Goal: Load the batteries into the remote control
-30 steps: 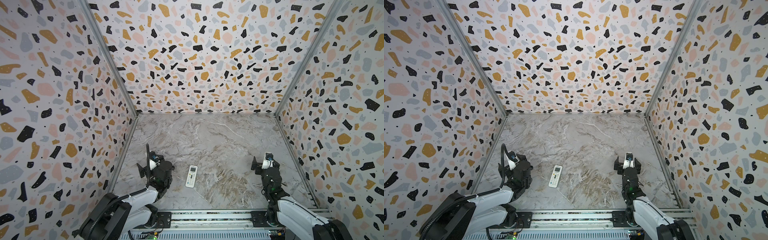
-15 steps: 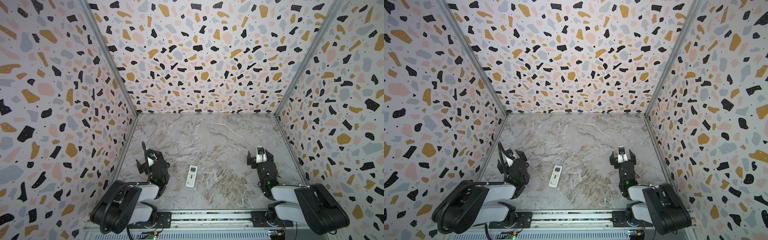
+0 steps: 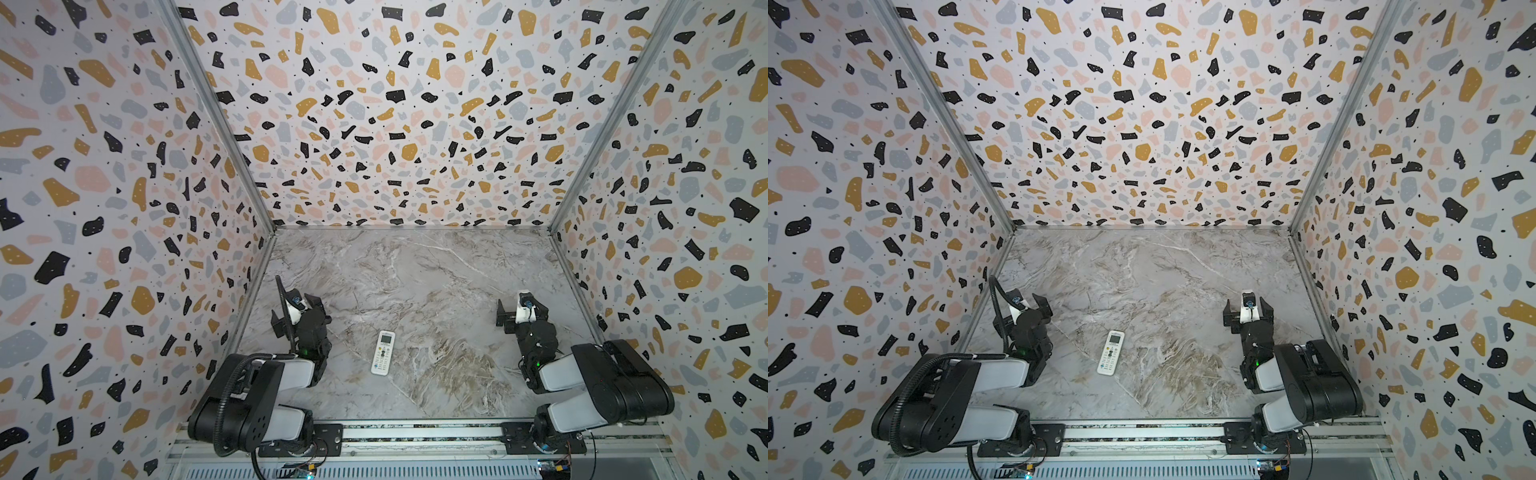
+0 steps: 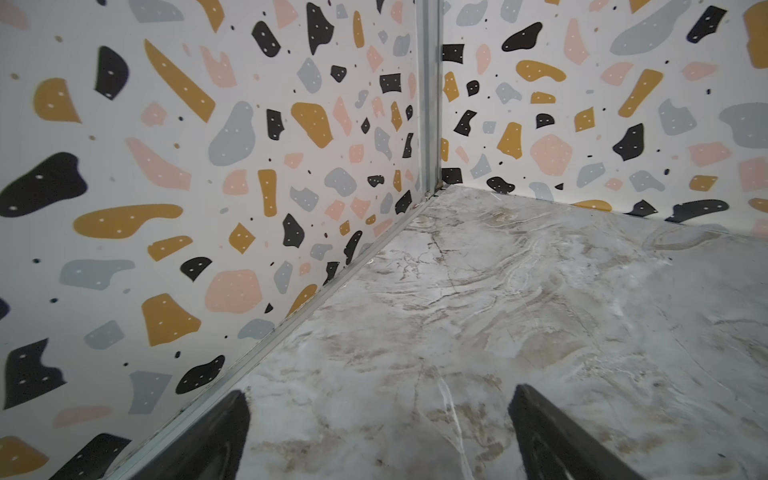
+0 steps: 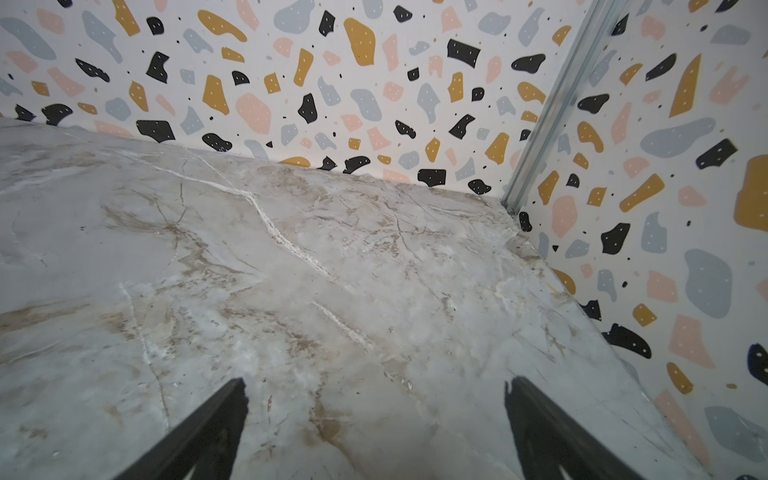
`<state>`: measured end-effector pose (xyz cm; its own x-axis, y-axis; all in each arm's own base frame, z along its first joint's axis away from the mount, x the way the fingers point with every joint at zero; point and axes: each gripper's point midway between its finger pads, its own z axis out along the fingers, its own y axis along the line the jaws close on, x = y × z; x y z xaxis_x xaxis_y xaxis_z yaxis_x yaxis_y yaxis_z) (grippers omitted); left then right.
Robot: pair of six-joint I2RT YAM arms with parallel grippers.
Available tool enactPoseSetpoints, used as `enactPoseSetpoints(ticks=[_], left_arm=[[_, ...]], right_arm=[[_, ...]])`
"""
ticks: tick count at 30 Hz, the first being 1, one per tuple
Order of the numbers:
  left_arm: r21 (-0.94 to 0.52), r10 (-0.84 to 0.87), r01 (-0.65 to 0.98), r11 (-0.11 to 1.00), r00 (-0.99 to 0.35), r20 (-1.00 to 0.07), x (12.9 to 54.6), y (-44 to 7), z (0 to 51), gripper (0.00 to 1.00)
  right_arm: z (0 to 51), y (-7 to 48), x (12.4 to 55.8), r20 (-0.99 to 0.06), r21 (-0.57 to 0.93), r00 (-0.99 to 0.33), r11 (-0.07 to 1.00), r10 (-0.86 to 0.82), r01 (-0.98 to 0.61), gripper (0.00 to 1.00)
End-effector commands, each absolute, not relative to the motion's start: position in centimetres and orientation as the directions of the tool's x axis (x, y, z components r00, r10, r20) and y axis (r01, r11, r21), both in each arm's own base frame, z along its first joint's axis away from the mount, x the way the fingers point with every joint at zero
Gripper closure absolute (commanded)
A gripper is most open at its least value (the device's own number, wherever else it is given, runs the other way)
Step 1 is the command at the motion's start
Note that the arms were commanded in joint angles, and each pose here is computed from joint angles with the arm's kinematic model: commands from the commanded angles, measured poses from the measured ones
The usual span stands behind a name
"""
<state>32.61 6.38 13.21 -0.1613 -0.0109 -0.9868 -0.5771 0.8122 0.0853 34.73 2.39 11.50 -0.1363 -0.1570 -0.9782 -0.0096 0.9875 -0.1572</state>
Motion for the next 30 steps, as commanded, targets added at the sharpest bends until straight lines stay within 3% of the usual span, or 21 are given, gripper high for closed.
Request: enactPoseSetpoints(ticks=[1,7,9,17,23,30], left_arm=[[0.021,-0.043,-0.535,0.845,-0.107,-0.993,33.4,5.9,14.2,0.00],[0.032,-0.018,-0.433,0.901,-0.111,-0.994,33.6,4.5,13.6,0.01],[0.012,-0.015,-0.438,0.899,-0.060,-0.998,33.2,4.6,13.9,0.01],[0.027,-0.017,-0.437,0.899,-0.096,-0.995,33.5,4.6,13.6,0.01],[0.026,-0.017,-0.438,0.898,-0.094,-0.995,33.4,4.7,13.6,0.01],[0.026,-0.017,-0.438,0.899,-0.093,-0.995,33.4,4.6,13.6,0.01]], right_arm=[[12.4,2.1,36.7,-0.986,-0.096,-0.139,0.995,-0.096,-0.005,0.01],[12.2,1.1,36.8,-0.987,-0.059,-0.151,0.998,-0.056,0.013,0.01],[12.2,1.0,36.8,-0.988,-0.057,-0.148,0.998,-0.054,0.015,0.01],[12.2,1.0,36.8,-0.988,-0.053,-0.147,0.998,-0.050,0.015,0.01],[12.7,2.7,36.0,-0.991,-0.075,-0.105,0.991,-0.086,-0.108,0.01],[12.1,2.6,36.9,-0.987,-0.045,-0.147,0.989,-0.065,-0.138,0.01]])
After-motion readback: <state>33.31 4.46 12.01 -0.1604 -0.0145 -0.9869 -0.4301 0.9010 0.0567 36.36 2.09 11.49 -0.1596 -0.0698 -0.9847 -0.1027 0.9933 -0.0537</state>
